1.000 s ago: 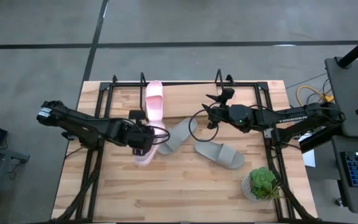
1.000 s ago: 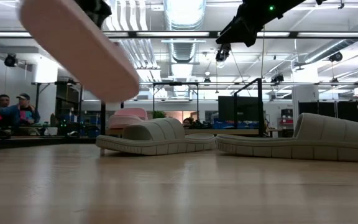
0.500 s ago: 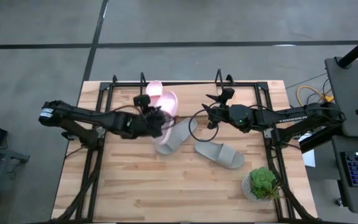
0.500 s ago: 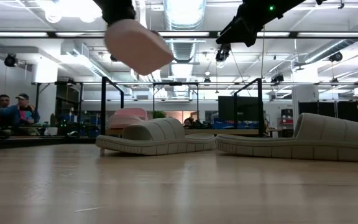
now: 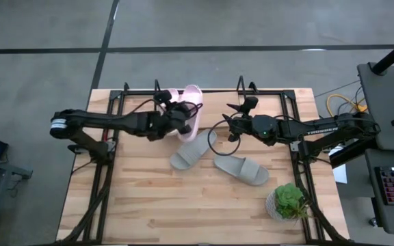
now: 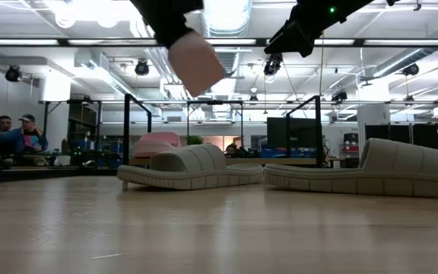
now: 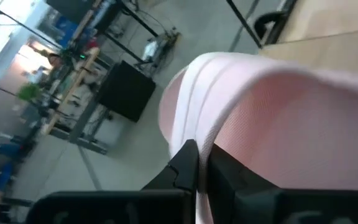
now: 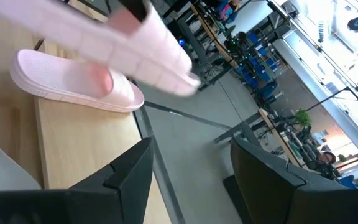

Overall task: Pick and place slides into the shelf
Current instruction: Put the pink slides on the shelf

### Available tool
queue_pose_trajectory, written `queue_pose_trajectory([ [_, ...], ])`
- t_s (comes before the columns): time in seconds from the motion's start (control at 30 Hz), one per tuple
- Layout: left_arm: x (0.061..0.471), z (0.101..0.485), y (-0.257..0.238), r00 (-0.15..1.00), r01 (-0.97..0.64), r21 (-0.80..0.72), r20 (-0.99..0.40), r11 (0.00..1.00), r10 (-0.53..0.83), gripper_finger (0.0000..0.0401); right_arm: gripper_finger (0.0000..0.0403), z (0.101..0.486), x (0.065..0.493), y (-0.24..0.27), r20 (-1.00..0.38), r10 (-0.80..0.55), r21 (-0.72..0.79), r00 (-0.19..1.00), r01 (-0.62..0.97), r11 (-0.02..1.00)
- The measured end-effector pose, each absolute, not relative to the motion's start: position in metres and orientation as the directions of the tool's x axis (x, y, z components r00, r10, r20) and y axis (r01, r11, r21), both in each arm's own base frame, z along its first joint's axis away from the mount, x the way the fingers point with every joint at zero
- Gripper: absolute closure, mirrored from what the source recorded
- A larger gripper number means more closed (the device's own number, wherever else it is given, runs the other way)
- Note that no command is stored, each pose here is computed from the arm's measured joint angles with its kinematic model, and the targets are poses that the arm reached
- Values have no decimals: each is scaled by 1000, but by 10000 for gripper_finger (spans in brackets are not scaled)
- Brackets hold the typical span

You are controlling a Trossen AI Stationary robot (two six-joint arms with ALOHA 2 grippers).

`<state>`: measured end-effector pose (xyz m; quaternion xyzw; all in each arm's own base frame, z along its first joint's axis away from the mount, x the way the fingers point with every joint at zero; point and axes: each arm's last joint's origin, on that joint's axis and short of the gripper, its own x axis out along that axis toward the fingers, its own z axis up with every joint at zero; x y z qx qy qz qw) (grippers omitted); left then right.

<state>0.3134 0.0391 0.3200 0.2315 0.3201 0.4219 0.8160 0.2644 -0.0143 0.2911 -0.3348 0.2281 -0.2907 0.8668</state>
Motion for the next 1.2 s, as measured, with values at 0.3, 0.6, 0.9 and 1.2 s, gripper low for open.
queue_pose_trajectory([
  [0.3, 334, 289, 83, 288, -547, 706, -346, 450, 893, 401, 197, 291, 264, -14, -202, -657, -714, 727, 350, 606],
  [0.6, 351, 260, 107, 233, -535, 731, -354, 424, 906, 401, 197, 291, 264, -14, -202, -657, -714, 726, 350, 606],
  [0.9, 364, 227, 127, 159, -452, 800, -362, 394, 918, 401, 197, 291, 264, -14, -203, -657, -715, 726, 349, 606],
  [1.2, 363, 211, 135, 118, -351, 849, -379, 395, 918, 401, 197, 291, 264, -14, -204, -657, -715, 726, 347, 606],
])
